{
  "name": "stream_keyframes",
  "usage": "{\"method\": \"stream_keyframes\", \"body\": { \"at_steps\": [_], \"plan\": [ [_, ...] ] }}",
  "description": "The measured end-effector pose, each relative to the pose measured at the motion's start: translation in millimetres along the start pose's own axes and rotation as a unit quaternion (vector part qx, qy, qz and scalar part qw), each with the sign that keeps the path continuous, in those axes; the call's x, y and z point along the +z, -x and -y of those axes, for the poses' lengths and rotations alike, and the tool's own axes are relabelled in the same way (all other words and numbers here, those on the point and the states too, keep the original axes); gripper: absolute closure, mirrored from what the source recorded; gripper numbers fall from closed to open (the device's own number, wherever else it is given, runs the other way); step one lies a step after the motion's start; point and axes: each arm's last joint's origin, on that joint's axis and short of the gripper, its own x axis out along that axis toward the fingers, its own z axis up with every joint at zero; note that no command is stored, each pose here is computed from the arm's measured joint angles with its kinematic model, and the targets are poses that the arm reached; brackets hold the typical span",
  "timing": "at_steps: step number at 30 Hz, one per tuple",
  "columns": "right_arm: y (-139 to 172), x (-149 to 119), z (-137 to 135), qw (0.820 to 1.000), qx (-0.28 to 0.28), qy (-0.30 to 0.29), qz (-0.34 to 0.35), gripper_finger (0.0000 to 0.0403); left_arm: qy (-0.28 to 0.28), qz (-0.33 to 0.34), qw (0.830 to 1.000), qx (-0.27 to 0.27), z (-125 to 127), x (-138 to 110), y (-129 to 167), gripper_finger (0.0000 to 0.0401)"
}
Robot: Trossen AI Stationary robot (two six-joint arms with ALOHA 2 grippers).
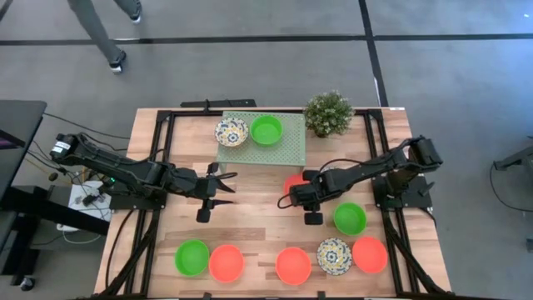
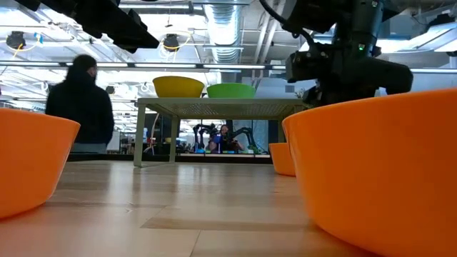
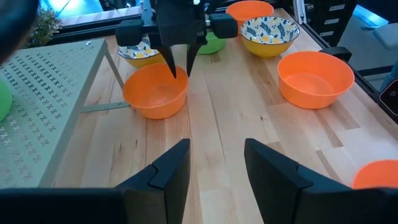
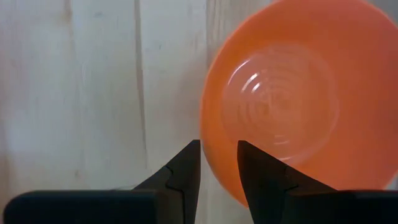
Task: Pick & Place Mini bowls
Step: Put the orange bowl on the shelf
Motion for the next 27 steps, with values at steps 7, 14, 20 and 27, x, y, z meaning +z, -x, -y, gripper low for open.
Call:
{"method": "stream_keyframes", "body": {
  "at_steps": [7,14,20,27],
  "plan": [
    [-1,1,6,1.000,-0.003,0.004,-0.001,0.0334,0.000,0.002,1.000,0.000,0,0,0,0.0248],
    [0,1,4,0.999,0.031,0.027,-0.002,0.0391,0.000,0.002,1.000,0.000,0,0,0,0.0248],
    [16,17,-8,0.995,0.083,0.039,0.028,0.0399,0.000,0.002,1.000,0.000,0,0,0,0.0248],
    [61,45,-20,0.989,0.078,0.102,0.078,0.0400,0.000,0.003,1.000,0.000,0,0,0,0.0248]
  ]
}}
